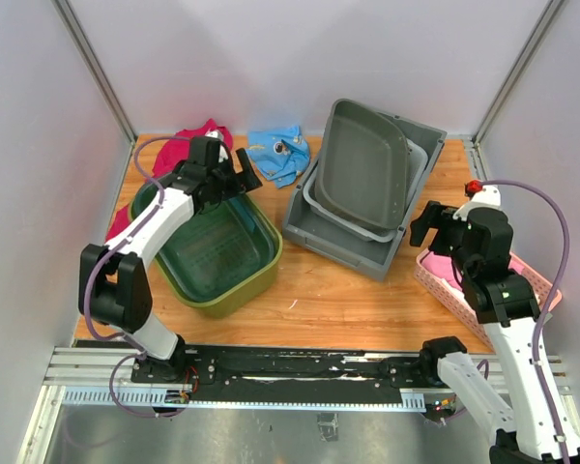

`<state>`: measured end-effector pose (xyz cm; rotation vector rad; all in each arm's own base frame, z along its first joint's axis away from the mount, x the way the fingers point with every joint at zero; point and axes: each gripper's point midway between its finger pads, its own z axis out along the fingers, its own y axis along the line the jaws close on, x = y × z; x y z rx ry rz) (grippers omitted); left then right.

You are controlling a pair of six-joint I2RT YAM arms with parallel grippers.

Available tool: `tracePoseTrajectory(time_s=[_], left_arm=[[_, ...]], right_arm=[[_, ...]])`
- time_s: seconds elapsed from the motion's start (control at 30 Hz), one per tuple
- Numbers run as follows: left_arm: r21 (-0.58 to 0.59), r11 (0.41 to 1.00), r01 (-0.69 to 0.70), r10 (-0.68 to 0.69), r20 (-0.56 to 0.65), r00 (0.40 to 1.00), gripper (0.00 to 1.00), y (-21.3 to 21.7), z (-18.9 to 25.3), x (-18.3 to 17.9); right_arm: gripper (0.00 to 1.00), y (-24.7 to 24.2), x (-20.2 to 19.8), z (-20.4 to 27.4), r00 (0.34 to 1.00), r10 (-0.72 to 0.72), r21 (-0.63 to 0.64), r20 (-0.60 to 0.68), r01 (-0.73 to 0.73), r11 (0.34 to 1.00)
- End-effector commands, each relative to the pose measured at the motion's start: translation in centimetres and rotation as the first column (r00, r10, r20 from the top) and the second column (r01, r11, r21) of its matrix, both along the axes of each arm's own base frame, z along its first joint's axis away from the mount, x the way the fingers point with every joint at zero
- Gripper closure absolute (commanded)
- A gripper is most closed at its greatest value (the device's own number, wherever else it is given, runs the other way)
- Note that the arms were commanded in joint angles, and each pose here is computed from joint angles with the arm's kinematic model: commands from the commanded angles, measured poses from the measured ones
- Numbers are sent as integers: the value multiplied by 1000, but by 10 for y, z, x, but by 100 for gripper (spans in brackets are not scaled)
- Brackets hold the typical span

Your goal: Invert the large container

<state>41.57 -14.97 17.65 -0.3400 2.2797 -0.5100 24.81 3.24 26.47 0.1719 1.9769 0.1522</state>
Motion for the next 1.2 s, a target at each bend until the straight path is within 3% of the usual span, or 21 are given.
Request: tracePoseTrajectory(time_s=[0.0, 0.23, 0.33, 0.5, 0.6, 0.77, 0.9, 1.07, 1.17], left_arm=[[-62, 962, 267, -251, 190, 949, 1, -46, 42, 23], [27, 870, 493, -487, 208, 848, 1, -68, 50, 30], [77, 868, 490, -491, 272, 828, 1, -63, 89, 26], [210, 955, 210, -264, 279, 923, 1, -9, 134, 41], [238, 971, -39, -11, 205, 979, 1, 43, 137, 49], [168, 919, -357, 339, 128, 932, 1, 102, 120, 43], [15, 958, -286, 285, 45, 958, 1, 65, 103, 38], [-16, 989, -148, 149, 30, 988, 1, 1, 82, 34], [-10, 995, -96, 96, 0, 995, 1, -16, 61, 40]], right_arm=[[12, 0, -7, -2, 1000, 4, -19, -18, -4, 1000], [12, 5, -10, -11, 999, 13, 17, -49, -12, 1000], [12, 3, -11, -14, 998, 3, 12, -57, -2, 1000], [12, 3, -9, -16, 998, 0, 15, -66, 1, 1000], [12, 6, -7, -18, 997, 9, 20, -75, -7, 1000], [13, 8, -4, -22, 996, 12, 25, -86, -10, 1000], [13, 8, -2, -21, 996, 12, 23, -83, -10, 1000], [13, 11, 1, -21, 996, 24, 30, -84, -22, 999], [13, 12, 0, -21, 995, 33, 32, -91, -30, 999]])
